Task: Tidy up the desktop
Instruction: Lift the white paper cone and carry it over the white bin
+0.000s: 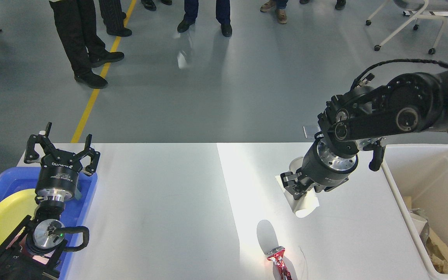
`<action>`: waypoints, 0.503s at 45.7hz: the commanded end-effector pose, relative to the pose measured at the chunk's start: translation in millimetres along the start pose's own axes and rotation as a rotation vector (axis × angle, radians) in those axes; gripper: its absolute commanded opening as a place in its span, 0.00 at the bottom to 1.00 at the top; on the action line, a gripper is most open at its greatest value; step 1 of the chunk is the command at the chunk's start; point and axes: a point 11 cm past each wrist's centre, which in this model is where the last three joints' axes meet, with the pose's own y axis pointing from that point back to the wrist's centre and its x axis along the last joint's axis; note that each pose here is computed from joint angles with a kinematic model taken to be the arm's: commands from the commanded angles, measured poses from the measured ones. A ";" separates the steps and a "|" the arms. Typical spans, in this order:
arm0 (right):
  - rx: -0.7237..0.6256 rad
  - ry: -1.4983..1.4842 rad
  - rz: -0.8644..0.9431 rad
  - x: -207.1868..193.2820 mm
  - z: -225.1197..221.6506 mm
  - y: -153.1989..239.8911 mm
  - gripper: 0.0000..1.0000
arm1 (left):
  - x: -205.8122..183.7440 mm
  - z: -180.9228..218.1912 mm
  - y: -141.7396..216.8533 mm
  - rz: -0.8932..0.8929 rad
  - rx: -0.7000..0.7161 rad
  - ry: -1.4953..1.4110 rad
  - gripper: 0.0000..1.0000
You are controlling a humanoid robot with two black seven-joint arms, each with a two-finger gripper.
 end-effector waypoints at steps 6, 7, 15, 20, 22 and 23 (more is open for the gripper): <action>-0.061 -0.088 0.025 1.8 25.5 10.0 0.00 | 0.0 0.0 0.0 0.000 0.000 0.000 0.96; -0.072 -0.096 0.035 2.8 29.6 9.9 0.00 | 0.0 0.0 0.0 0.000 0.000 0.000 0.96; -0.155 -0.270 0.072 -1.2 92.1 9.0 0.00 | 0.0 0.0 0.0 0.000 0.000 0.000 0.96; -0.216 -0.390 0.090 -9.0 140.6 3.8 0.00 | 0.0 0.0 0.0 0.000 0.000 0.000 0.96; -0.238 -0.444 0.098 -14.7 162.8 -0.2 0.00 | 0.0 0.0 0.0 0.000 0.000 0.000 0.96; -0.246 -0.469 0.106 -16.4 173.0 -2.4 0.00 | 0.5 -0.2 0.6 0.001 0.001 0.000 0.96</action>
